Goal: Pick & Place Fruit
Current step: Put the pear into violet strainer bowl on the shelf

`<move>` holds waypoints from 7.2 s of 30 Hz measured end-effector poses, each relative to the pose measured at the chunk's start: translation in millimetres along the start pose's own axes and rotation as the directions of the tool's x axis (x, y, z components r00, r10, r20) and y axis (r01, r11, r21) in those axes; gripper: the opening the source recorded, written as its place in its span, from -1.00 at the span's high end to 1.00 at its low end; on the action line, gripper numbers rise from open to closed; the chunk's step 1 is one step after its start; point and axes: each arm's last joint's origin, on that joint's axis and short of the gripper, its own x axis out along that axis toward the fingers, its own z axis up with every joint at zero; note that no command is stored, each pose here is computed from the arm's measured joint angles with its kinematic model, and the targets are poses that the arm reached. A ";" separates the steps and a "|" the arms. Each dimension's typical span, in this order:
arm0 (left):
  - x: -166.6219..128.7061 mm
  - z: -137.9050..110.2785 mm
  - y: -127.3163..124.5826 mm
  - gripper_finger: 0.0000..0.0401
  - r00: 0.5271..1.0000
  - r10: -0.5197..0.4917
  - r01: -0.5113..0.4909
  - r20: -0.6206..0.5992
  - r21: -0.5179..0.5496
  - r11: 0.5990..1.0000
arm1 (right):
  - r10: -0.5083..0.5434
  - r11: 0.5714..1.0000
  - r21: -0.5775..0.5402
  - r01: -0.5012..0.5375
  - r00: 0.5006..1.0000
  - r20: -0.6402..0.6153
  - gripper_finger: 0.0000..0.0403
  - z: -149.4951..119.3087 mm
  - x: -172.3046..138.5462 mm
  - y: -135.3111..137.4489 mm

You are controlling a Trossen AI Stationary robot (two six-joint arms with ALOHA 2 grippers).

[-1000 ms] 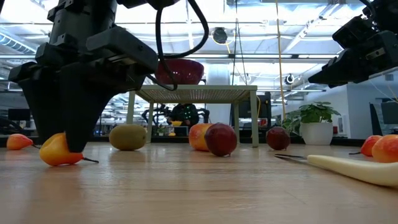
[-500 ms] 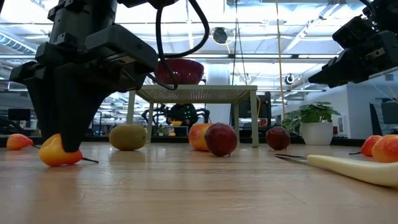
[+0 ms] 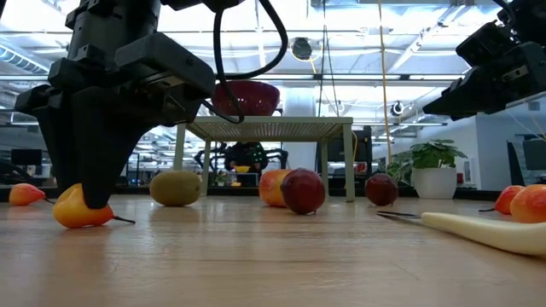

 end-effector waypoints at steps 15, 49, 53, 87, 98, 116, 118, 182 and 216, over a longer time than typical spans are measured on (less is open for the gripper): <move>-11.3 -0.9 -0.1 0.46 1.000 0.031 -0.031 -0.003 0.005 1.000 | 0.000 1.000 0.000 0.000 1.000 0.000 0.98 0.1 0.0 0.0; -191.9 -6.0 87.9 0.46 0.639 -0.280 0.364 0.716 0.039 0.931 | 0.000 1.000 0.000 0.000 1.000 0.000 0.98 0.0 0.0 0.0; -191.9 -6.0 87.8 0.46 0.639 -0.281 0.364 0.716 0.040 0.931 | 0.000 1.000 0.000 0.000 1.000 0.001 0.98 0.1 0.0 0.0; -271.6 4.9 39.8 0.46 -0.030 -0.882 0.003 0.471 0.882 0.471 | 0.000 1.000 0.000 0.000 1.000 0.001 0.98 0.1 0.0 0.0; -286.4 0.2 39.1 0.46 -0.167 -0.930 -0.149 0.326 0.924 0.351 | 0.000 1.000 0.000 0.000 1.000 0.001 0.98 0.1 0.0 0.0; -293.9 -0.3 40.6 0.46 -0.248 -0.904 0.102 0.348 0.938 0.333 | 0.000 1.000 0.000 0.000 1.000 0.001 0.98 0.1 0.0 0.0; -294.0 0.7 41.1 0.46 -0.253 -0.889 0.185 0.383 0.921 0.344 | -0.001 1.000 0.000 0.001 1.000 0.001 0.98 0.1 0.0 -0.1; -238.6 129.5 138.6 0.46 0.398 -0.141 0.057 0.906 0.129 0.990 | -0.001 1.000 0.000 0.001 1.000 0.000 0.98 -0.1 0.0 0.0; -215.9 218.4 159.4 0.46 0.443 -0.196 -0.119 0.875 0.274 0.954 | -0.008 1.000 0.000 0.008 1.000 0.000 0.98 -0.1 0.0 -0.2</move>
